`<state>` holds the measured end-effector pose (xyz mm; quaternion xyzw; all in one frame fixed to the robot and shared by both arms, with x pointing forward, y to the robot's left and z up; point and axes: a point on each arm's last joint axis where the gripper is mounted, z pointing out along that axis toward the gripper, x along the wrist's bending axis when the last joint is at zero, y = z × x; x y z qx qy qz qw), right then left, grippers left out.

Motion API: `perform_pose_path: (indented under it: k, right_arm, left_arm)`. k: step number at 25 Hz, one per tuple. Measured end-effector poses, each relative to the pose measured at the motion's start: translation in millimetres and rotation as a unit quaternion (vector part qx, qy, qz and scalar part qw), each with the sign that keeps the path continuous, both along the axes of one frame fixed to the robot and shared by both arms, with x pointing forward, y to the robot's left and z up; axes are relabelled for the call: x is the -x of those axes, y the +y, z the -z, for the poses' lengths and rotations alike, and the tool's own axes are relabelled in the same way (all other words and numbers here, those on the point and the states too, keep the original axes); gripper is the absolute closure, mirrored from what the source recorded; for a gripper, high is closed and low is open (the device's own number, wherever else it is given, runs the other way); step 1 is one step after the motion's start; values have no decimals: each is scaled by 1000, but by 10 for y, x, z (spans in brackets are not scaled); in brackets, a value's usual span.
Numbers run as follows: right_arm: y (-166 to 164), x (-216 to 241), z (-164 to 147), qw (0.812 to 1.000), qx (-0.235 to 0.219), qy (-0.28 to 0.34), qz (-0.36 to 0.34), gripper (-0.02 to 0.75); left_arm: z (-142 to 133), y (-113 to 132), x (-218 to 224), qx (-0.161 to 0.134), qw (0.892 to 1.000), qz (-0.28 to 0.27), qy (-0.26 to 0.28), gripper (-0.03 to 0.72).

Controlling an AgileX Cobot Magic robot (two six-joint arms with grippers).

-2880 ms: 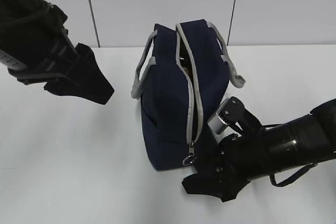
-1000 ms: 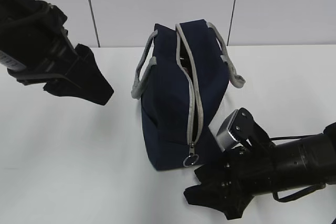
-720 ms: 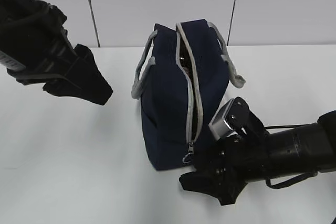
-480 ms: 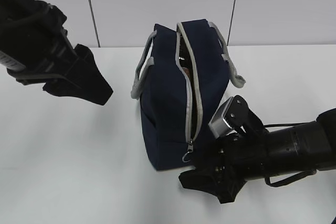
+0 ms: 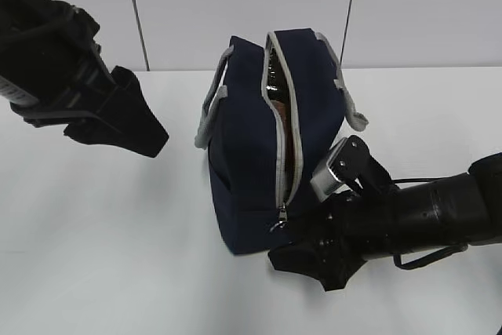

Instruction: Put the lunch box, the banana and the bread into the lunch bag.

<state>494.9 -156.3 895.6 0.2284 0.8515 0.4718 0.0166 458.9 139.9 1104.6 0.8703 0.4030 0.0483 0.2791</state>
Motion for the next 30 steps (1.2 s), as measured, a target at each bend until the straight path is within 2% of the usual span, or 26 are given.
perform_pose_path:
  k: [5,19,22,27,30]
  right_arm:
    - [-19,-31,21,1000,16,5,15,295]
    - [3,-49,-14,1000,3,2,11,303]
    - [18,-93,-41,1000,0,-6,10,373]
    - [24,-159,-72,1000,5,-17,15,571]
    - [19,-166,-68,1000,11,-19,15,601]
  left_arm:
    - [0,0,1,0,1000,0,0,274]
    - [1,1,1,0,1000,0,1,274]
    - [1,1,1,0,1000,0,1,274]
    - [1,1,1,0,1000,0,1,274]
    - [1,1,1,0,1000,0,1,274]
